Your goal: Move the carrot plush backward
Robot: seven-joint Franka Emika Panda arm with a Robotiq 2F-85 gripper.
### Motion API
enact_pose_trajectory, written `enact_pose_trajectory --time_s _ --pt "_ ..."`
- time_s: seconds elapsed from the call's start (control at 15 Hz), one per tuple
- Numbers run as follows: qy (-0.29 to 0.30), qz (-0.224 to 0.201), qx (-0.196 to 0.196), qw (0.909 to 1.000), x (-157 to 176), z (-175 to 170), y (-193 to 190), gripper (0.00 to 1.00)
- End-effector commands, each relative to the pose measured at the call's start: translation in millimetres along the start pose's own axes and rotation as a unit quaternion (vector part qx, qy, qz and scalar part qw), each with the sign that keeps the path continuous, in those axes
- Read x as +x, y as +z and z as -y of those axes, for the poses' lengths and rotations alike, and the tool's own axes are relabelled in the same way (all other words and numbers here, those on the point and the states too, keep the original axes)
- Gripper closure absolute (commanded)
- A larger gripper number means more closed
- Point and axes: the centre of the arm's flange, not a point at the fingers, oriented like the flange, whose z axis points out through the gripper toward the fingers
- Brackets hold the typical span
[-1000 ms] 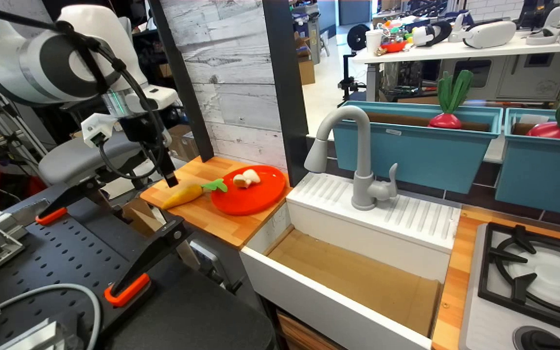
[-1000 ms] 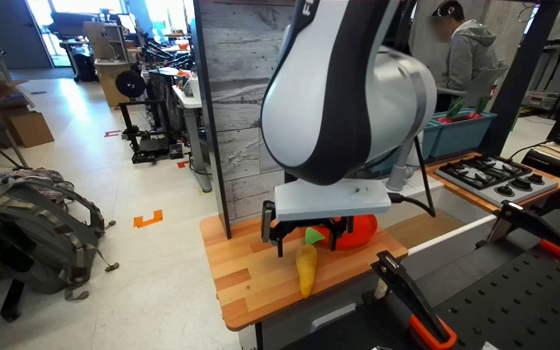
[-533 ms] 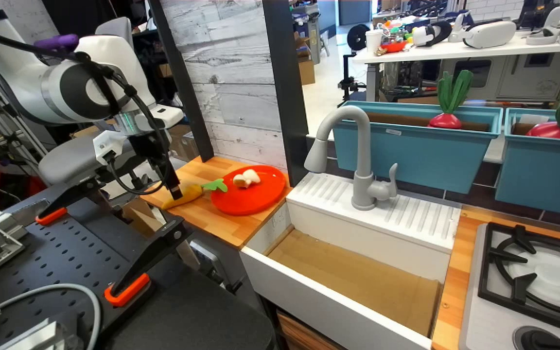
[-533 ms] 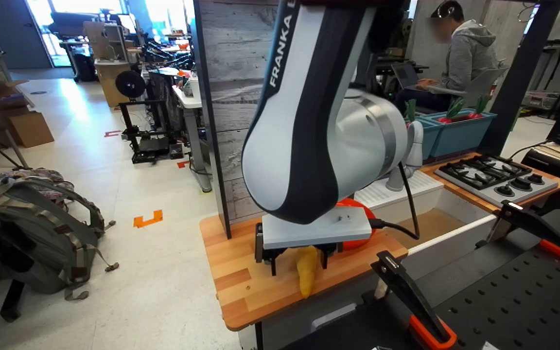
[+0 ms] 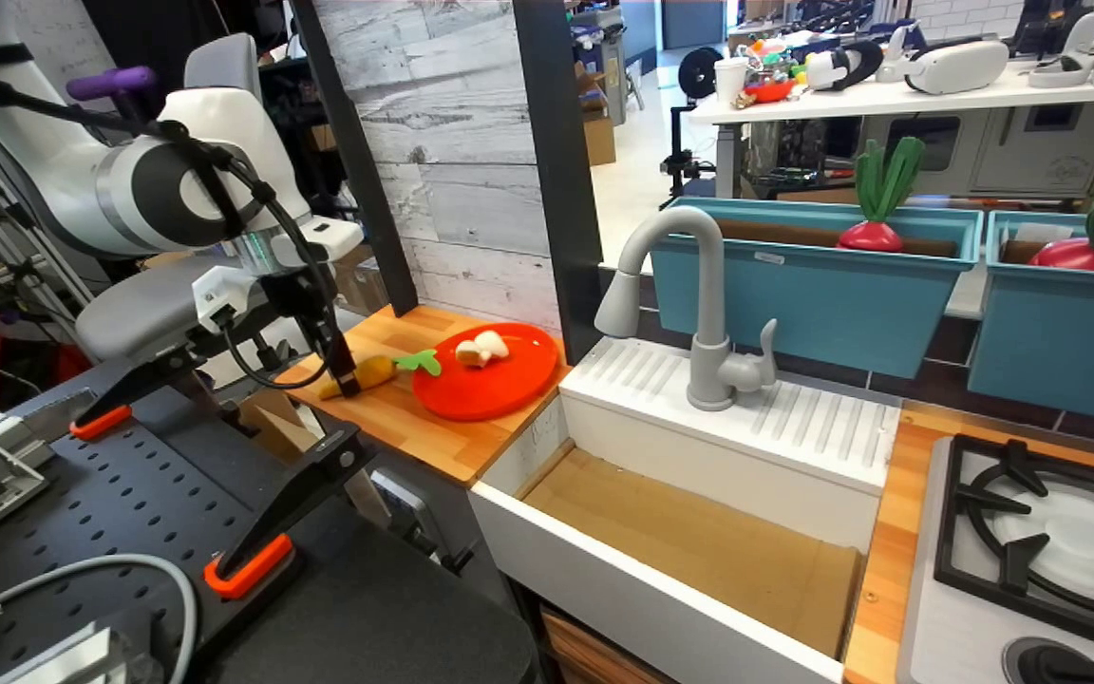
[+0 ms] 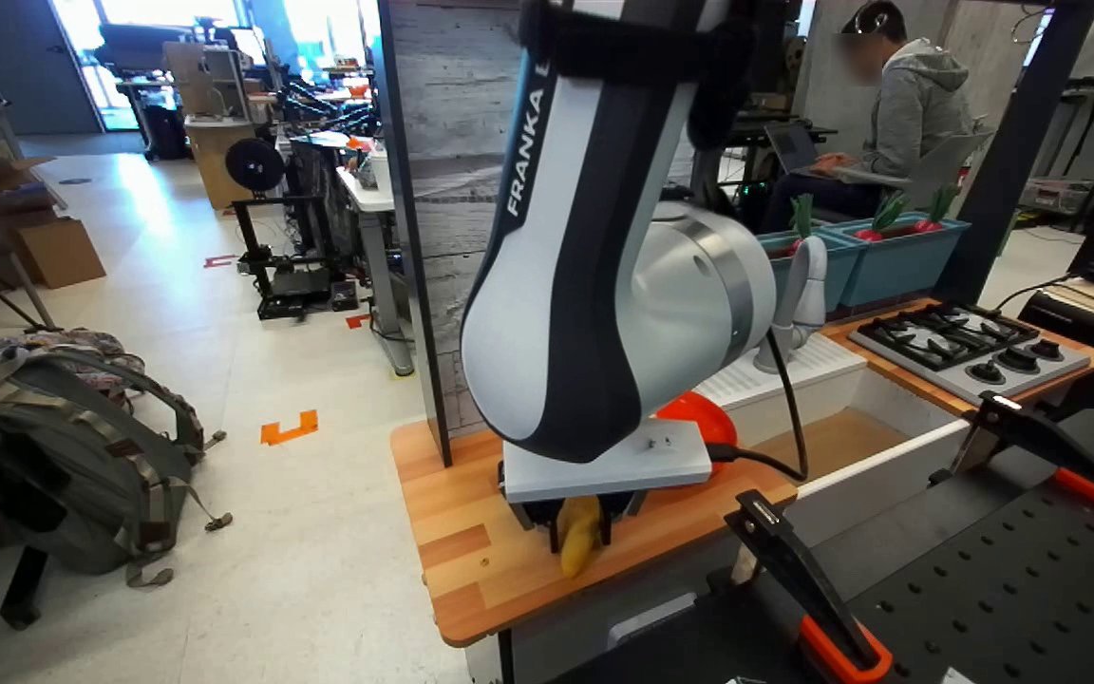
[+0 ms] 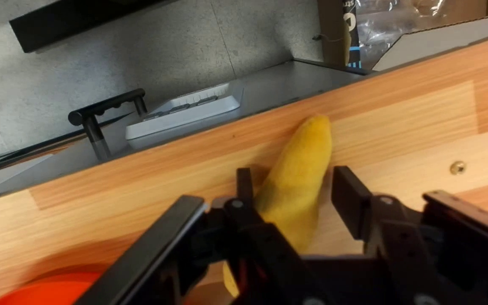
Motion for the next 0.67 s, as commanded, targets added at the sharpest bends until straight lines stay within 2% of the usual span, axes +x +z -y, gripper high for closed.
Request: enact_pose_trajectory --time_s 0.0,0.13,0.2,0.53,0.6 --pt "0.015 0.001 0.003 0.9999 3 5 -1 0.80" --pt "0.023 0.004 0.011 0.9997 3 5 -7 0.95" --pt "0.026 0.006 0.014 0.9996 3 3 -11 0.99" --pt "0.041 0.010 0.038 0.9984 4 0 -33 0.99" --pt "0.034 0.006 0.026 0.9990 4 0 -38 0.98"
